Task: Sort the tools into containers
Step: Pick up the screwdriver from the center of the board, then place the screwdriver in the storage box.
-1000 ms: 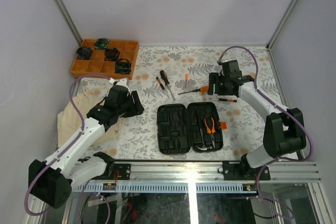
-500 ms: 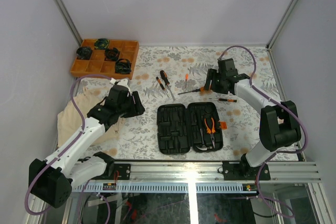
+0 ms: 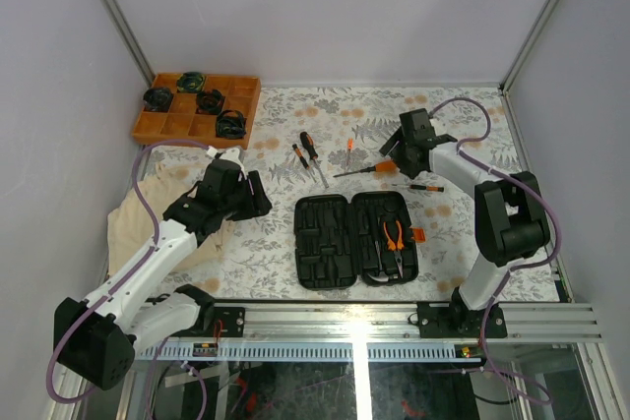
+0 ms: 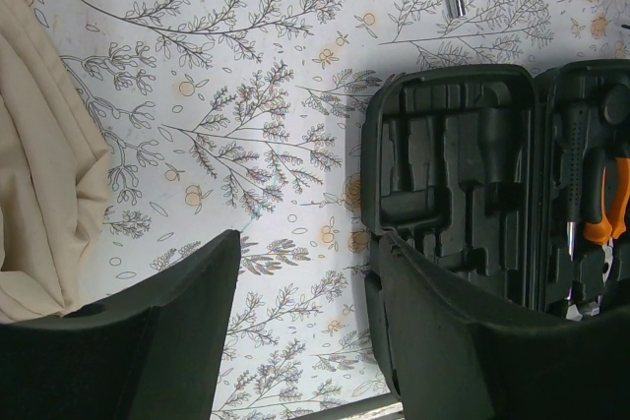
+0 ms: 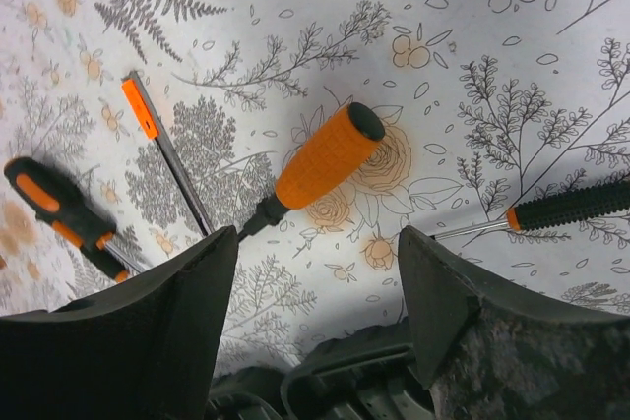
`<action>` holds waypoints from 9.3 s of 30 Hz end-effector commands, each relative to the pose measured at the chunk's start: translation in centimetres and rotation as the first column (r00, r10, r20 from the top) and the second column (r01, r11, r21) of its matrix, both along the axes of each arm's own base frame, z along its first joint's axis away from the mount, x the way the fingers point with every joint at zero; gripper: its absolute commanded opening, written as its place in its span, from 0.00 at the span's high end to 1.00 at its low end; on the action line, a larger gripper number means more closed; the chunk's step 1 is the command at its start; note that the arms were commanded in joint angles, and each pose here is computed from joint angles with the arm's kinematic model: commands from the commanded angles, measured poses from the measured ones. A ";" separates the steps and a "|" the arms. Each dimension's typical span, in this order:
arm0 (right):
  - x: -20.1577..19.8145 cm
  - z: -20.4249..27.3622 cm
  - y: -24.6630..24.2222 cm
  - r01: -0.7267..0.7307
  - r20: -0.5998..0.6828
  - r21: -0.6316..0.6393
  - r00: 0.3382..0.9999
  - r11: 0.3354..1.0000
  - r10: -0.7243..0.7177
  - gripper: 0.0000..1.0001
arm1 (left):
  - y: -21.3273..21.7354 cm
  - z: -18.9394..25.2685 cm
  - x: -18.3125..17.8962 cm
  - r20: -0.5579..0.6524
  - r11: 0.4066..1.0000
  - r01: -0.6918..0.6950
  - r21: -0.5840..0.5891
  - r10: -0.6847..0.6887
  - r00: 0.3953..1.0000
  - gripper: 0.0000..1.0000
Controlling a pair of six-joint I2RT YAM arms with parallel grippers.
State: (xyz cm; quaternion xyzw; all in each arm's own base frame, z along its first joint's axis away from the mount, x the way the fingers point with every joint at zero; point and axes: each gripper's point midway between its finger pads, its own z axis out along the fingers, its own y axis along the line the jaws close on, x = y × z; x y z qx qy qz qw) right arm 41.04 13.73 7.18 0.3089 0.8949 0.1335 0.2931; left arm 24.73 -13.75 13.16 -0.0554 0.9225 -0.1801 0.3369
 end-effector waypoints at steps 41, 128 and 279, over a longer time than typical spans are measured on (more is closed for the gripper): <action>2.6 -5.2 1.4 0.282 -0.188 -0.154 0.932 0.947 -0.309 0.36 | -0.4 0.9 0.7 0.043 1.000 0.026 -0.011 -0.026 0.999 0.43; -12.6 19.0 17.4 -0.804 0.675 0.171 0.516 0.569 0.527 0.76 | -16.1 7.0 -4.7 0.285 0.789 0.492 -0.367 -0.408 0.867 0.99; -13.9 1.6 12.8 -0.685 -0.030 -0.265 0.709 0.679 0.705 0.49 | -8.9 -9.3 -8.0 -0.145 0.931 0.112 -0.348 -0.171 0.974 0.82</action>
